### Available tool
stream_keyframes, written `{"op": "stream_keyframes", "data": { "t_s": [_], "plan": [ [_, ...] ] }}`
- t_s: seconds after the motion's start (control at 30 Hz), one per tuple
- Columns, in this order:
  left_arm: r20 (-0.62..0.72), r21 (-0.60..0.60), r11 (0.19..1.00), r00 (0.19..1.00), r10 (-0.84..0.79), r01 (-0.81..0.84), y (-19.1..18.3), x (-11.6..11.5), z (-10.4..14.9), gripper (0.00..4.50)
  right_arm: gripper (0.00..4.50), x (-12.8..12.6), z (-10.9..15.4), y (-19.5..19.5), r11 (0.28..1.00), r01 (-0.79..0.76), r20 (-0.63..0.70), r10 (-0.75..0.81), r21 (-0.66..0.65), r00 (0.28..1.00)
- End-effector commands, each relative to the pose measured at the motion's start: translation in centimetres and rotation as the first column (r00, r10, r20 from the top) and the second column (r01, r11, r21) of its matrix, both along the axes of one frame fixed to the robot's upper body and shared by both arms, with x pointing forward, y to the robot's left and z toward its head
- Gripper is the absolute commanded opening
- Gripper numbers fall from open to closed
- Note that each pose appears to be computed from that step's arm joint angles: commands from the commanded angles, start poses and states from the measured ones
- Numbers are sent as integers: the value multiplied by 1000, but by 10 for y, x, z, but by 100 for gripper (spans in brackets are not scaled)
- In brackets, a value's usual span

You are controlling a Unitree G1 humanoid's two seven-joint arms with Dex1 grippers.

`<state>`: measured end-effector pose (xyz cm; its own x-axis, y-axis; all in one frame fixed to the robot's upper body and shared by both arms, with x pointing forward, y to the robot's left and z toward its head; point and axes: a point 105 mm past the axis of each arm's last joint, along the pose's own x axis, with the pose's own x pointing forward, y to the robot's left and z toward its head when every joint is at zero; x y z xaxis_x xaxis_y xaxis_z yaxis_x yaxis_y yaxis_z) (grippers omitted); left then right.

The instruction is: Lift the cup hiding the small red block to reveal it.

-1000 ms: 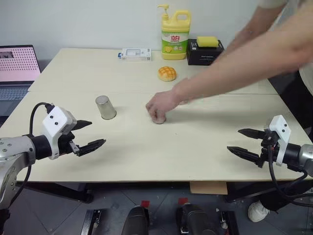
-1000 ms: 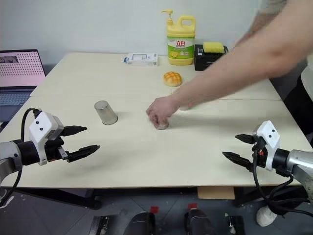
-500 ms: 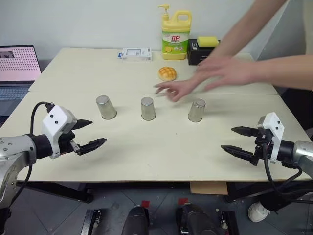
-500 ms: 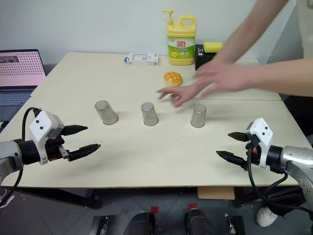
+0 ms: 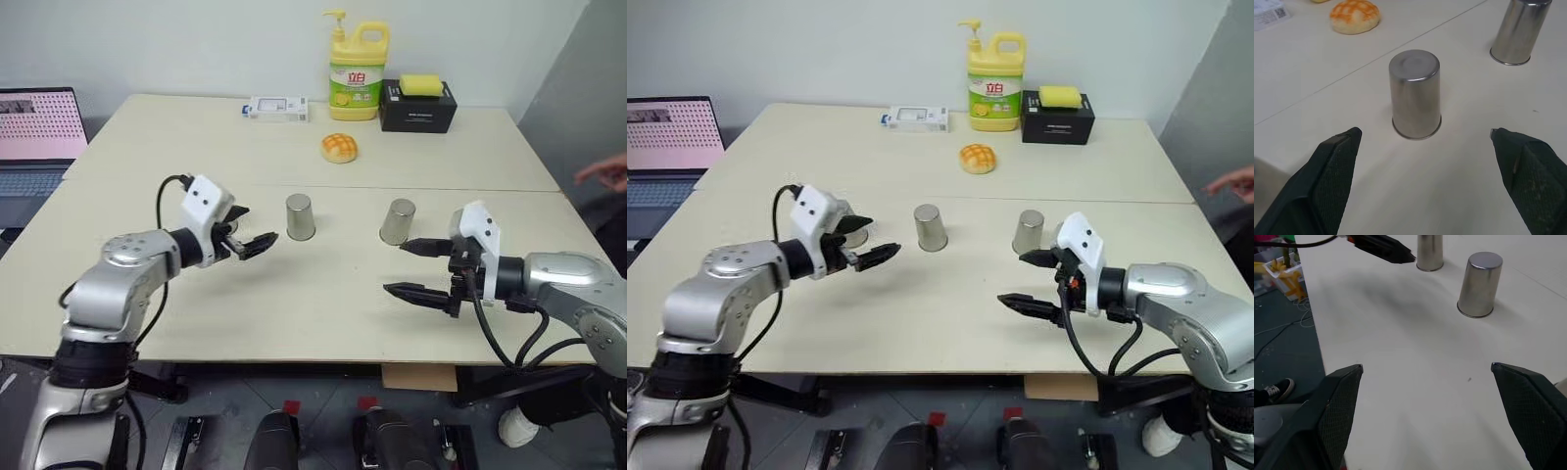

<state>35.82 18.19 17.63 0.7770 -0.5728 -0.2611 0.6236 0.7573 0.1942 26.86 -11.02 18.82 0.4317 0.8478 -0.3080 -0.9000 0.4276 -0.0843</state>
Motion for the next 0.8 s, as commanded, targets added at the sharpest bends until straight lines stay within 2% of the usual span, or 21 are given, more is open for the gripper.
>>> {"op": "stream_keyframes", "data": {
  "t_s": [0.03, 0.23, 0.57, 0.8],
  "plan": [
    [44, -11, 1000, 999, 9, -8, -13, 20, 7, 450, 446, -6, 8, 6, 1000, -22, 36, 22, 3, 999],
    [40, -57, 998, 999, 36, -34, -30, 51, 2, 450, 446, -8, 9, 9, 1000, -23, 40, 23, 6, 999],
    [3, -85, 996, 1000, -2, 2, -57, 72, -11, 450, 446, -9, 9, 11, 1000, -16, 43, 15, 9, 999],
    [21, -85, 996, 1000, -1, 3, -58, 75, -9, 312, 450, -8, 11, 10, 1000, 2, 47, -3, 16, 999]
  ]
}}
